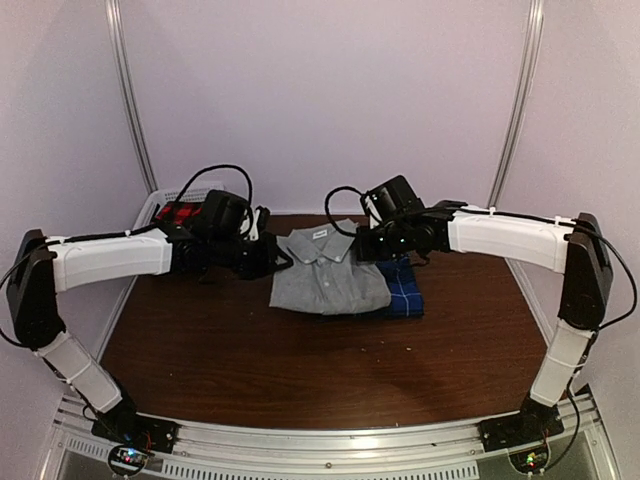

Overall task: Fold and stack the long sleeve shirts
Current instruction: Place the square-folded shirt on the square-folded shirt.

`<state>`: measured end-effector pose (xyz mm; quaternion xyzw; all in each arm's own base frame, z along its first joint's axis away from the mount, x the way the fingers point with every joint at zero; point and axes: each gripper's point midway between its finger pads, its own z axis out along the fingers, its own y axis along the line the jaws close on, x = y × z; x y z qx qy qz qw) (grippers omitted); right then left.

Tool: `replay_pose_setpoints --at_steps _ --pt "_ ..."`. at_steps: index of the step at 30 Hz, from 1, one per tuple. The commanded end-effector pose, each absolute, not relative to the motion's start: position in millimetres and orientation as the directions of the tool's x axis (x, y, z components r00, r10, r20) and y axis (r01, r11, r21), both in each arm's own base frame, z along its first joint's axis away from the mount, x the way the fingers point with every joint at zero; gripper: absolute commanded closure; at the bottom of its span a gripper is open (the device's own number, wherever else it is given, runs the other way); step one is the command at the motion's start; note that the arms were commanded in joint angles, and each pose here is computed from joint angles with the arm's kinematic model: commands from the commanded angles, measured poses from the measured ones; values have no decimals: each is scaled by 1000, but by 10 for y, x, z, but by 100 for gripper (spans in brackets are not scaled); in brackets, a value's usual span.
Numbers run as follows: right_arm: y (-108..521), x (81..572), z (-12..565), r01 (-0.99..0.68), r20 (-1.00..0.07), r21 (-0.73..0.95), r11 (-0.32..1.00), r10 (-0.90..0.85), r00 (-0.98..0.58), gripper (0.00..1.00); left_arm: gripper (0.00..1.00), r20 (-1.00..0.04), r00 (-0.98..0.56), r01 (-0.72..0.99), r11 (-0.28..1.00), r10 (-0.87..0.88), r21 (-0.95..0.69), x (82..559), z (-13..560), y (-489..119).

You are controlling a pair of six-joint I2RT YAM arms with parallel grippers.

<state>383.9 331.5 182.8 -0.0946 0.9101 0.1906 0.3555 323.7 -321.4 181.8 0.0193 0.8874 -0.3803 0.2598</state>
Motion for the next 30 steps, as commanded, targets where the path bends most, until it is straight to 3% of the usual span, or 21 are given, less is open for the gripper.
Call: replay_pose_setpoints --at_steps 1,12,26,27,30 --pt "2923 4033 1851 -274 -713 216 937 -40 -700 100 100 -544 -827 328 661 -145 -675 3485 2012 -3665" --pt "2323 4438 1648 -174 -706 192 966 13 -709 100 100 -499 -856 295 664 -136 -687 3829 1628 -4117" --pt "2125 4652 1151 -142 -642 185 972 10 -766 100 100 -454 -878 216 721 -151 -658 3990 1117 -4126" --pt "2103 4662 1097 -139 -635 180 974 8 -772 99 100 -442 -884 200 734 -150 -649 4000 1004 -4083" --pt "1954 4698 912 -108 -605 142 984 0 -796 83 100 -417 -896 170 748 -154 -641 4038 758 -4002"
